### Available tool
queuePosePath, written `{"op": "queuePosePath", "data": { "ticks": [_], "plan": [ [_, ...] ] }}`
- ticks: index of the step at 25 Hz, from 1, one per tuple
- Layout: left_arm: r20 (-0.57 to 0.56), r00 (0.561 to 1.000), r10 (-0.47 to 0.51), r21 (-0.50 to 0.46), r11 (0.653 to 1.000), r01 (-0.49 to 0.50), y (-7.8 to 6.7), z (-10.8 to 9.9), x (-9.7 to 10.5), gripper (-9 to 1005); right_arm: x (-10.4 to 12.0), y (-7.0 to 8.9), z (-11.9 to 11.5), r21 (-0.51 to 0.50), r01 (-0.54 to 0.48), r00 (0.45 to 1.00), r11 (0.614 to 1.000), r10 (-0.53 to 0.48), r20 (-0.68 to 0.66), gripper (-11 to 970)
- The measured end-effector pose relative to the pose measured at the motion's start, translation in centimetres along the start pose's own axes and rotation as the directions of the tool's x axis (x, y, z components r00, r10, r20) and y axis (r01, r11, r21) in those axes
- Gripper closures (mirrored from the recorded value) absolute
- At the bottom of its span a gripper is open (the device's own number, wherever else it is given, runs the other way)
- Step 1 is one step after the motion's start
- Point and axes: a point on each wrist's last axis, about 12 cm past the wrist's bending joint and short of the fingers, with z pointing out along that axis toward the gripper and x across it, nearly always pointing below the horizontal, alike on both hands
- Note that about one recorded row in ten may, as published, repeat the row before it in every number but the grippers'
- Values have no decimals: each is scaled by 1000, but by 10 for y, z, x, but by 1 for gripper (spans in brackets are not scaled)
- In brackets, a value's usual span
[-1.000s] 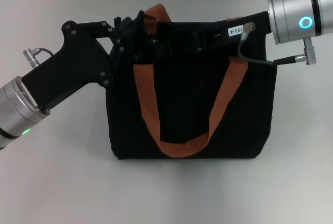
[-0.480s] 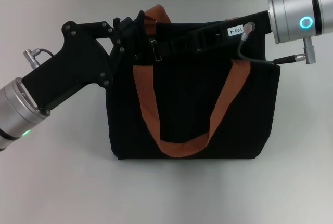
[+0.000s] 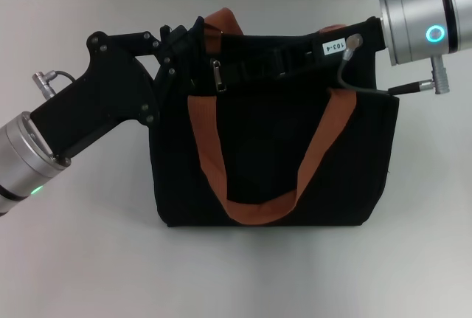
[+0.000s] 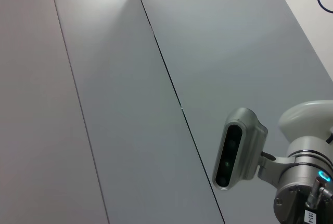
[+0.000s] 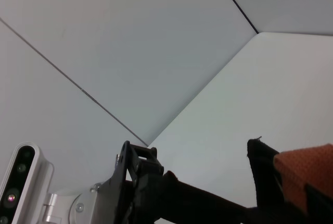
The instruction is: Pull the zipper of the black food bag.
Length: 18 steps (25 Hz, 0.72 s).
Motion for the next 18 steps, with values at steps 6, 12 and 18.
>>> {"op": "queuePosePath", "data": {
  "ticks": [6, 12, 18],
  "plan": [
    [4, 1000, 0, 1, 1000, 0, 0, 0, -1, 923, 2, -1, -1, -2, -20, 1000, 1000, 20, 3, 943],
    [8, 1000, -1, 3, 1000, 1, -1, 0, -1, 920, 0, 0, 0, -17, -28, 999, 999, 28, 18, 865],
    [9, 1000, -2, 2, 1000, 2, -1, -1, -1, 918, 1, 0, 2, -27, -41, 999, 999, 42, 18, 835]
  ]
}}
